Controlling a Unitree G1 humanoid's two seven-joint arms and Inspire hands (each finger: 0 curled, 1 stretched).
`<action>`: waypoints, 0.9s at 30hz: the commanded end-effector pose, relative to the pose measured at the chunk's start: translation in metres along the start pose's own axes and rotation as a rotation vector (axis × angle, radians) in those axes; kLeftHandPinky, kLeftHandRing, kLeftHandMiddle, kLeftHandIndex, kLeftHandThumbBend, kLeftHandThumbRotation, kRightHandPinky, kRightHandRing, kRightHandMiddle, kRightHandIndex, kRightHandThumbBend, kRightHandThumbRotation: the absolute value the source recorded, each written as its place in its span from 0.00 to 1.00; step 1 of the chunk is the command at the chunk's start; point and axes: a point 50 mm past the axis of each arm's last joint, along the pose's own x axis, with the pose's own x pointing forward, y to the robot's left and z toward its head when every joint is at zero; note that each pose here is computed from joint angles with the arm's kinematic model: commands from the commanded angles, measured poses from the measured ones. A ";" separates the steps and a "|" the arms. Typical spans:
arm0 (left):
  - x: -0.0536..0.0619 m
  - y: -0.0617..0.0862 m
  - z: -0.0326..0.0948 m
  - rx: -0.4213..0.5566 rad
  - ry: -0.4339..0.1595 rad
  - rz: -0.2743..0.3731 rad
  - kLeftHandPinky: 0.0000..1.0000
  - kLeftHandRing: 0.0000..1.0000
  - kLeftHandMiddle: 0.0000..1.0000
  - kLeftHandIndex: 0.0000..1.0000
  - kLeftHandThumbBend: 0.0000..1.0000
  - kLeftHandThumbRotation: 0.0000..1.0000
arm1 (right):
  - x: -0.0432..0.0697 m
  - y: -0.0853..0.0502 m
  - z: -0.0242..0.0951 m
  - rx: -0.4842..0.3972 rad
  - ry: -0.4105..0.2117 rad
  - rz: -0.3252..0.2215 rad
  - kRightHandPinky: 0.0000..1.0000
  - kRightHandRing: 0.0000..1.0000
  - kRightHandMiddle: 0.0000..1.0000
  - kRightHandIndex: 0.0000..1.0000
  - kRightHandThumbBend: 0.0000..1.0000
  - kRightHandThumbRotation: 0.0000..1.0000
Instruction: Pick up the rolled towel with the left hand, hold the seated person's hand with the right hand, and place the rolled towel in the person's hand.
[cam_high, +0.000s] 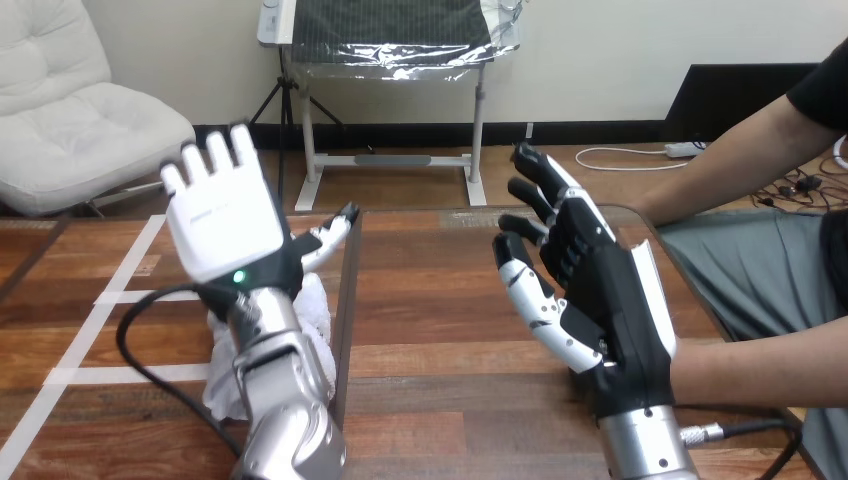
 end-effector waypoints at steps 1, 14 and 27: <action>0.015 0.011 0.006 0.009 -0.014 0.053 1.00 1.00 1.00 1.00 0.80 0.85 | 0.016 0.003 0.011 0.007 -0.092 0.016 0.80 0.91 0.93 0.88 0.29 0.28; 0.023 0.010 0.006 -0.018 0.037 -0.032 1.00 1.00 1.00 1.00 0.83 0.88 | 0.016 0.002 0.011 0.008 -0.096 0.030 0.80 0.91 0.93 0.88 0.30 0.30; 0.031 0.008 0.006 -0.001 0.090 -0.125 0.99 0.98 1.00 1.00 0.88 0.89 | 0.016 0.002 0.012 -0.006 -0.094 0.041 0.81 0.92 0.94 0.88 0.33 0.33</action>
